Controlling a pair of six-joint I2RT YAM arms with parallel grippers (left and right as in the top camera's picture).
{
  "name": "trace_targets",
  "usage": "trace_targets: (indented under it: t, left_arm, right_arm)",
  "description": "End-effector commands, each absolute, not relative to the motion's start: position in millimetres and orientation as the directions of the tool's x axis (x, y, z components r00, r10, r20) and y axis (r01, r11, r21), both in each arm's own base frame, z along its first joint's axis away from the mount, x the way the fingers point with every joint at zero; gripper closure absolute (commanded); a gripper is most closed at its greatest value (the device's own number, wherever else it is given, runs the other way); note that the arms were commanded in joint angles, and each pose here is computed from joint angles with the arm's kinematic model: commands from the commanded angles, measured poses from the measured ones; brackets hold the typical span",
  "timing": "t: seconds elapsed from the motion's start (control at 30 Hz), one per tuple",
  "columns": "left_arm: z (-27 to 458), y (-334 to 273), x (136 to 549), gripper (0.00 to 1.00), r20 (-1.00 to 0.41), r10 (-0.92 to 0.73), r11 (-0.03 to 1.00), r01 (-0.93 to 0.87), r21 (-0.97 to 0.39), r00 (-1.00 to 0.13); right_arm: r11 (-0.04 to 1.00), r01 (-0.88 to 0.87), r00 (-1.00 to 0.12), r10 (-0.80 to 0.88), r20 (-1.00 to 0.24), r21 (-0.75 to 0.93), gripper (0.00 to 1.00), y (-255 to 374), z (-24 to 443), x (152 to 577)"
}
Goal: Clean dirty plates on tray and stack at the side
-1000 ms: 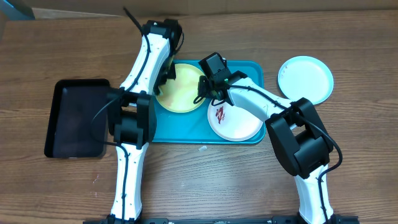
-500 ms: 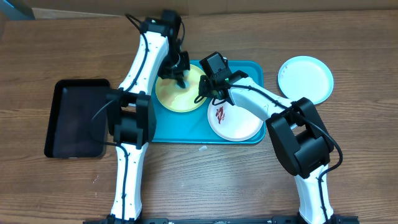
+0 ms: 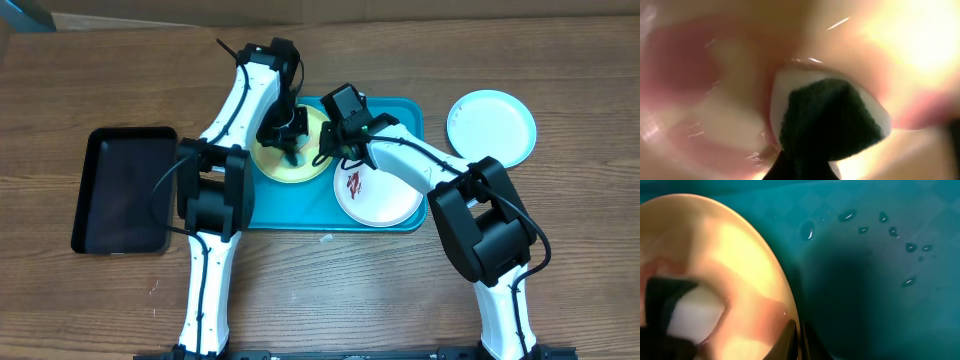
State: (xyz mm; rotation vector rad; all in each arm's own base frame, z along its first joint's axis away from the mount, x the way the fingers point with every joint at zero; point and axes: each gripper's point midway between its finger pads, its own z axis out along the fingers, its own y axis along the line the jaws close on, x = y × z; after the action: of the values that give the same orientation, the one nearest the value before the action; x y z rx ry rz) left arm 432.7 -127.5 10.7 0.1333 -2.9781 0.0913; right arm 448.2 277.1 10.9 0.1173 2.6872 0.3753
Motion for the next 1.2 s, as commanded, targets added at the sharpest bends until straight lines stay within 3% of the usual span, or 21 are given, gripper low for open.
trace_targets:
  t: [0.0,0.13,0.37,0.5,0.73,0.93,1.17]
  left_arm:
    - [5,-53,429,0.96,0.107,-0.149,0.928,-0.102,0.358,-0.983]
    - [27,-21,438,0.96,0.018,-0.149,0.835,-0.117,0.537,-0.989]
    - [74,-10,465,0.96,-0.176,-0.220,0.781,-0.281,0.558,-0.960]
    - [112,-15,483,0.96,-0.266,-0.283,0.823,-0.376,0.426,-0.922]
    - [166,-19,503,0.96,-0.276,-0.412,0.902,-0.432,0.014,-0.869]
    - [176,14,498,0.96,-0.177,-0.477,0.875,-0.447,-0.185,-0.861]
    - [177,57,495,0.96,-0.152,-0.539,0.832,-0.495,-0.250,-0.829]
  right_arm:
    - [0.966,0.045,-0.895,0.153,-0.420,0.256,0.96,268,15,454]
    - [0.966,0.037,-0.892,0.147,-0.426,0.257,0.96,268,16,455]
    - [0.965,-0.023,-0.898,0.096,-0.430,0.263,0.96,274,20,453]
    - [0.957,-0.100,-0.874,0.045,-0.483,0.271,0.96,279,47,457]
    - [0.944,-0.253,-0.772,-0.065,-0.632,0.212,0.96,280,117,463]
    - [0.955,-0.246,-0.610,-0.285,-0.739,-0.166,0.96,258,155,471]
    - [0.827,-0.177,-0.472,-0.547,-0.691,-0.534,0.96,258,188,463]
